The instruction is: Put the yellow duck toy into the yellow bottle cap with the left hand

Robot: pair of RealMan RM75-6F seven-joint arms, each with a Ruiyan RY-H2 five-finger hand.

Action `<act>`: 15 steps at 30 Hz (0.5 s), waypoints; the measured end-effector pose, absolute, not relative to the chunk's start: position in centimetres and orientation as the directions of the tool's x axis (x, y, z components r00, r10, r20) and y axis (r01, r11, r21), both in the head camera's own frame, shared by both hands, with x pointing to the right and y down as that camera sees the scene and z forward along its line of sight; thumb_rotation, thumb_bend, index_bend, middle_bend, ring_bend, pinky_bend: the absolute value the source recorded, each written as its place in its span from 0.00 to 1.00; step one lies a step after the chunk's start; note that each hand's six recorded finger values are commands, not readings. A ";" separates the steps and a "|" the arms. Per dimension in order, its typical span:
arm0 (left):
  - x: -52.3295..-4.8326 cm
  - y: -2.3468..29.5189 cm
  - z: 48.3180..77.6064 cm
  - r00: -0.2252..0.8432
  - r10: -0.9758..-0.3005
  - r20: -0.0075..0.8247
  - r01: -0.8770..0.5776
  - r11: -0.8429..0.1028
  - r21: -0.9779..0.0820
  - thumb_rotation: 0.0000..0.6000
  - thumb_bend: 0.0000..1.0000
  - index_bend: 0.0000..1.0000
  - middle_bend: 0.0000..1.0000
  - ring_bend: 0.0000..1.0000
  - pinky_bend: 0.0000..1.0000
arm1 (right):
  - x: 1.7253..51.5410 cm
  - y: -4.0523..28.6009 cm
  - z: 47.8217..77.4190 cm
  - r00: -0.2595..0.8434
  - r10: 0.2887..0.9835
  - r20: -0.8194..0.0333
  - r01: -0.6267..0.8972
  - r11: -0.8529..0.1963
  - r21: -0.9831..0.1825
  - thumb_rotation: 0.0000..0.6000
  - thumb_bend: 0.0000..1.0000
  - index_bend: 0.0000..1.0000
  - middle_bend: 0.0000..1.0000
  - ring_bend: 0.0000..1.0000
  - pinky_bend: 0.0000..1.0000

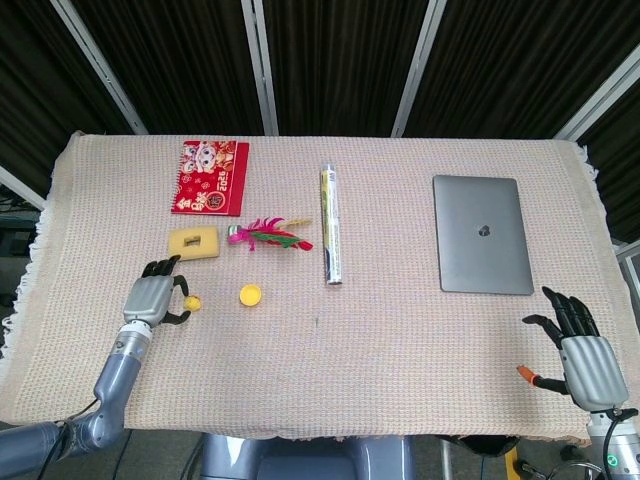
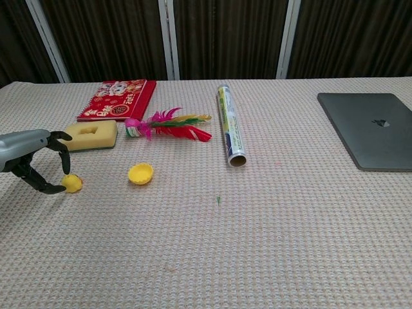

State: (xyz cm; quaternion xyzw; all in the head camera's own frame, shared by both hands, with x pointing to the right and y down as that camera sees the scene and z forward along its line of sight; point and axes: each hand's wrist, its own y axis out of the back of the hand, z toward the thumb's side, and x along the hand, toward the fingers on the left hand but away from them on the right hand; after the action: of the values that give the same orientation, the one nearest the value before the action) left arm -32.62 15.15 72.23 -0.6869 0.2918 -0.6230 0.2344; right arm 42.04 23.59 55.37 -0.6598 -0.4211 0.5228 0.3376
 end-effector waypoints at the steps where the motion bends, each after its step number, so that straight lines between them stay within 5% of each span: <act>1: -32.6 15.1 72.3 0.053 -0.692 0.720 -0.108 -0.720 -0.685 1.00 0.24 0.46 0.01 0.04 0.00 | 42.0 23.6 55.4 0.099 0.909 -0.405 0.203 -0.417 -0.886 1.00 0.02 0.31 0.01 0.00 0.00; 15: -31.3 15.1 72.9 0.065 -0.689 0.722 -0.084 -0.725 -0.684 1.00 0.25 0.47 0.01 0.04 0.00 | 42.2 23.6 55.4 0.096 0.908 -0.407 0.208 -0.418 -0.884 1.00 0.02 0.31 0.01 0.00 0.00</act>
State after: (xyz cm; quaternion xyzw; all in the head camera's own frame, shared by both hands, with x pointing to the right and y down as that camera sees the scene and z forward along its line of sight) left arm -31.30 15.09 72.93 -0.6884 0.2806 -0.6233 0.2426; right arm 42.21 23.63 55.35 -0.6601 -0.4228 0.5229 0.3347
